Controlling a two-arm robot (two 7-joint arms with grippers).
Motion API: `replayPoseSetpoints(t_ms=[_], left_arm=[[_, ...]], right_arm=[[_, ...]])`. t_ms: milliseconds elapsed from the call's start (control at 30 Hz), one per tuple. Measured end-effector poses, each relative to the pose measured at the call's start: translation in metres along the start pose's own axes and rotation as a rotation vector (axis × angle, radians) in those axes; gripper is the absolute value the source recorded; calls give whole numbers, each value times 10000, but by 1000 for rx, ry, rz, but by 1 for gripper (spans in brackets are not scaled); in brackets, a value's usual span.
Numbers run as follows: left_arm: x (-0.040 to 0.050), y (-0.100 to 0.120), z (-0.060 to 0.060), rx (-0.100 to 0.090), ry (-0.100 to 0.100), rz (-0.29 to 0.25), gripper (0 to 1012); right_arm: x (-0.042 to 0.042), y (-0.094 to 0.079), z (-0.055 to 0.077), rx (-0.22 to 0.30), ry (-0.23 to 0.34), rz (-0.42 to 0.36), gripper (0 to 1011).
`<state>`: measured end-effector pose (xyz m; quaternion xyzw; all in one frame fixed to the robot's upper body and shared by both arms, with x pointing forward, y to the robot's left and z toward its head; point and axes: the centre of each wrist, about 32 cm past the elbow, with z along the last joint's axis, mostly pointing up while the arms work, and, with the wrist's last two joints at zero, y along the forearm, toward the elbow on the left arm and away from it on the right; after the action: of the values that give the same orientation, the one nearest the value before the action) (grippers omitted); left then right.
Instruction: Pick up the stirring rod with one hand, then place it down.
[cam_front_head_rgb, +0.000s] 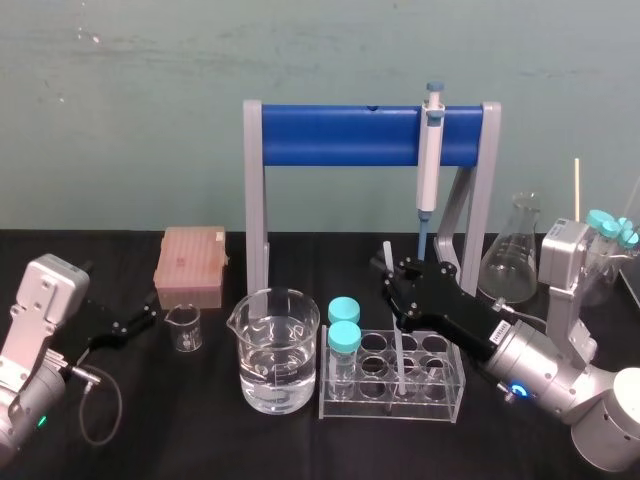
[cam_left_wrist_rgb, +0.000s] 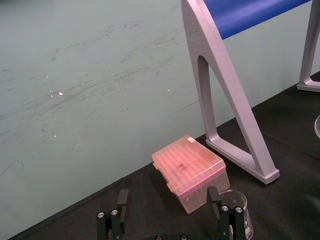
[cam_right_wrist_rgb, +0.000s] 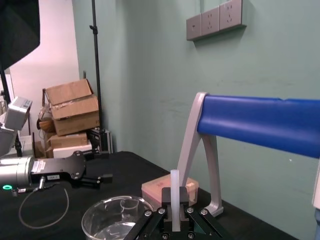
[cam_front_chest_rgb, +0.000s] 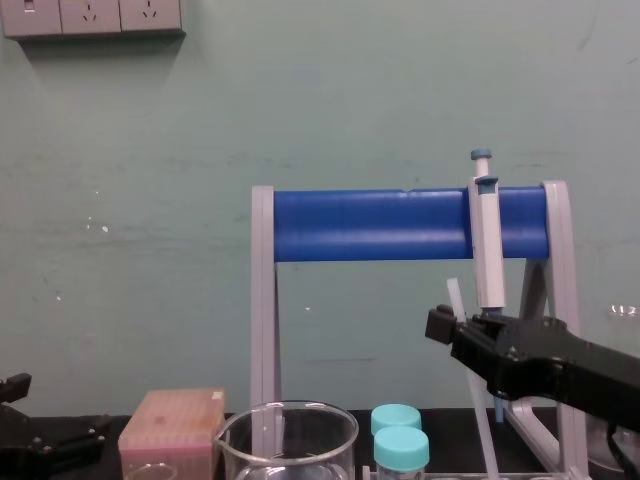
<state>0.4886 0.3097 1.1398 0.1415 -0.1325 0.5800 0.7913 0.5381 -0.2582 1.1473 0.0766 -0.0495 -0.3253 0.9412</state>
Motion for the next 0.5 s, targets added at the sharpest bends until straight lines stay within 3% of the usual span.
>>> replayPoseSetpoints(t_ms=[500], left_arm=[[0,0,0,0,0,0,1000]], right_arm=[[-21,-12,-85,-44,12,-22,72]])
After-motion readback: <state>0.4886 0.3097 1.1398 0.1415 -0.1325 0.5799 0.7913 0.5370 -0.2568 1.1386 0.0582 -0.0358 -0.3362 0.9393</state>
